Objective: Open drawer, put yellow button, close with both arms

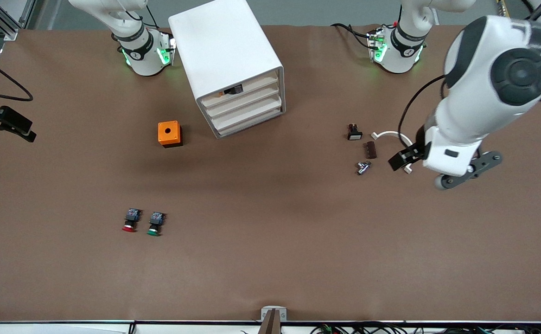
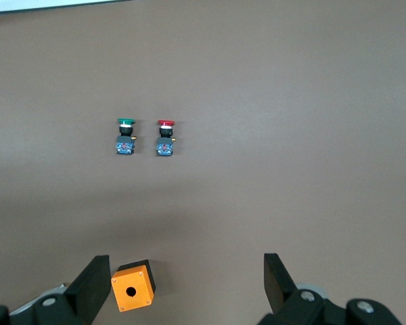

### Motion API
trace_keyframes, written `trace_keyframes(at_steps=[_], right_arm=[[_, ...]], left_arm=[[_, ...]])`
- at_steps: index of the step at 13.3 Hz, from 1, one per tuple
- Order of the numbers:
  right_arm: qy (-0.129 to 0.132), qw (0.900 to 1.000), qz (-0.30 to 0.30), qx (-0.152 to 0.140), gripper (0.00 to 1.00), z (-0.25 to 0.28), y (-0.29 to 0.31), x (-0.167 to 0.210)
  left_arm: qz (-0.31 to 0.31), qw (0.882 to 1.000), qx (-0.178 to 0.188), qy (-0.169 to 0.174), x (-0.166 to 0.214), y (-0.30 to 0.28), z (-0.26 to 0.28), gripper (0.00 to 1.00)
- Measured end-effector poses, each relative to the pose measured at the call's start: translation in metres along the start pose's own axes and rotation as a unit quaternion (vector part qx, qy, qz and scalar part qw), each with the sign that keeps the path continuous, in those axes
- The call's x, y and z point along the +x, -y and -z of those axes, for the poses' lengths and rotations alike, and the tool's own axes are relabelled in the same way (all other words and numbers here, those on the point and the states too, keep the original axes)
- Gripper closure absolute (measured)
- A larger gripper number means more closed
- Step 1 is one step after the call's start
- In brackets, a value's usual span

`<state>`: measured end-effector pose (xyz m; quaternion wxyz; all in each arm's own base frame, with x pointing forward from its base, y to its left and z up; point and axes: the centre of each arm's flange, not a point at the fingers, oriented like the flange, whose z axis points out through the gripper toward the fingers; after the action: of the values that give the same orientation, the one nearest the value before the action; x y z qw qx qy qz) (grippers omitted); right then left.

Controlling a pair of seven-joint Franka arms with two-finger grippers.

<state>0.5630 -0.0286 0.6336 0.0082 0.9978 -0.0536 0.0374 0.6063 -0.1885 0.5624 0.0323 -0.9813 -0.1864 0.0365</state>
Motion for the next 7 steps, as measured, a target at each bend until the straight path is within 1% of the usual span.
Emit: trace_keyframes(at_steps=[4, 7], right_arm=[[0.004, 1.0, 0.0, 0.0, 0.0, -0.001, -0.001, -0.001], [0.004, 1.0, -0.002, 0.0, 0.0, -0.001, -0.002, -0.001]], left_arm=[[-0.086, 0.996, -0.006, 0.004, 0.02, 0.068, 0.022, 0.0], [-0.146, 0.989, -0.015, 0.0, 0.019, 0.119, 0.038, 0.0]])
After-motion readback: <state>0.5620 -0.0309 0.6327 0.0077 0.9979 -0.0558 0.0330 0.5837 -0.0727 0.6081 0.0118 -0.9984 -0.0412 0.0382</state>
